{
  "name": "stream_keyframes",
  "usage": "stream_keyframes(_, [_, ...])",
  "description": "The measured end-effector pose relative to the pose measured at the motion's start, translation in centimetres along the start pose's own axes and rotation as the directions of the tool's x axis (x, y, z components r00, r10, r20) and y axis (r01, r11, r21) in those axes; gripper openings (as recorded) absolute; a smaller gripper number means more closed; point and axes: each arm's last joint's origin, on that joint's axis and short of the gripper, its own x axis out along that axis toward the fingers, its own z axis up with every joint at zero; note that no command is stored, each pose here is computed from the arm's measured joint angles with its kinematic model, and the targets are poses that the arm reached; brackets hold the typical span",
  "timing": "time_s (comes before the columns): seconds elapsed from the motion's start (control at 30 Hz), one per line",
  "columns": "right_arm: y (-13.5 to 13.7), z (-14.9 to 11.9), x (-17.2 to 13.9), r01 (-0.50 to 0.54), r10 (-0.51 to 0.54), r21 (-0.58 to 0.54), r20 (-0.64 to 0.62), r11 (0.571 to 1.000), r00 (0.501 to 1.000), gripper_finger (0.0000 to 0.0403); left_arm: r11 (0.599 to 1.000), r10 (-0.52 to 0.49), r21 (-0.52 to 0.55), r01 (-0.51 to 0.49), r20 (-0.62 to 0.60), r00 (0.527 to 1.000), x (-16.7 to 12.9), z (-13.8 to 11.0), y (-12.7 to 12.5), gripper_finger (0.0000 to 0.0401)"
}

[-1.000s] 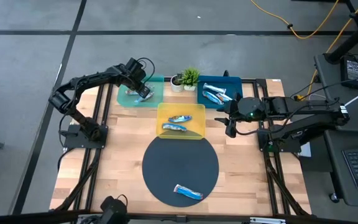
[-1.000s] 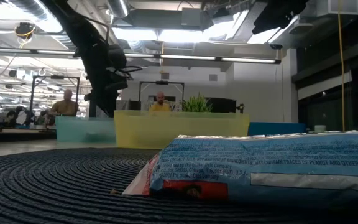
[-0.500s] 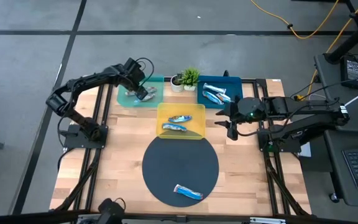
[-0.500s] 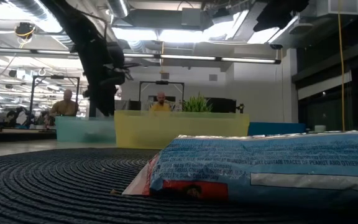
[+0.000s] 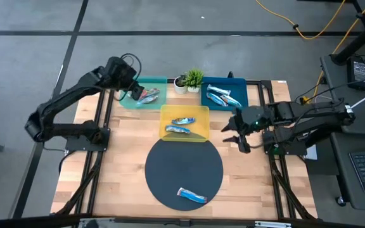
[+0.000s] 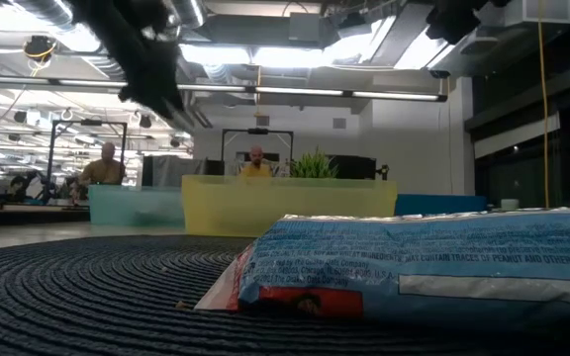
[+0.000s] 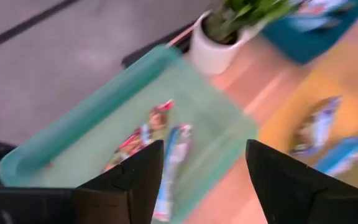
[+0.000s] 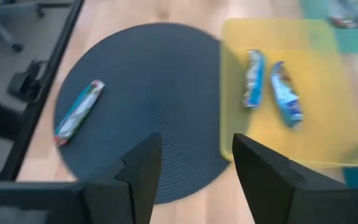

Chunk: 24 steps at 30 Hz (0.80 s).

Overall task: Pick and place Granola Bars by type
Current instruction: Put the red granola bar into the green bin

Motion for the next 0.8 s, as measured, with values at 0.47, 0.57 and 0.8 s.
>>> stream_keyframes(0.47, [6.4, -1.4, 5.6, -0.146, 0.14, -0.009, -0.226, 0.989, 0.964, 0.0287, 0.992, -0.13, 0.027, 0.127, 0.243, 0.961, -7.3, -1.6, -3.9, 0.0205])
stream_keyframes(0.57, [7.6, -1.7, 6.8, -0.154, 0.159, 0.041, -0.244, 0.987, 0.957, 0.0304, 0.986, -0.167, 0.057, 0.157, 0.263, 0.95, -8.2, -2.0, -4.4, 0.0203])
stream_keyframes(0.8, [11.3, 0.1, 8.5, -0.179, 0.2, 0.103, -0.243, 0.978, 0.949, 0.0315, 0.97, -0.237, 0.121, 0.211, 0.279, 0.931, -9.2, -2.6, -5.3, 0.0202])
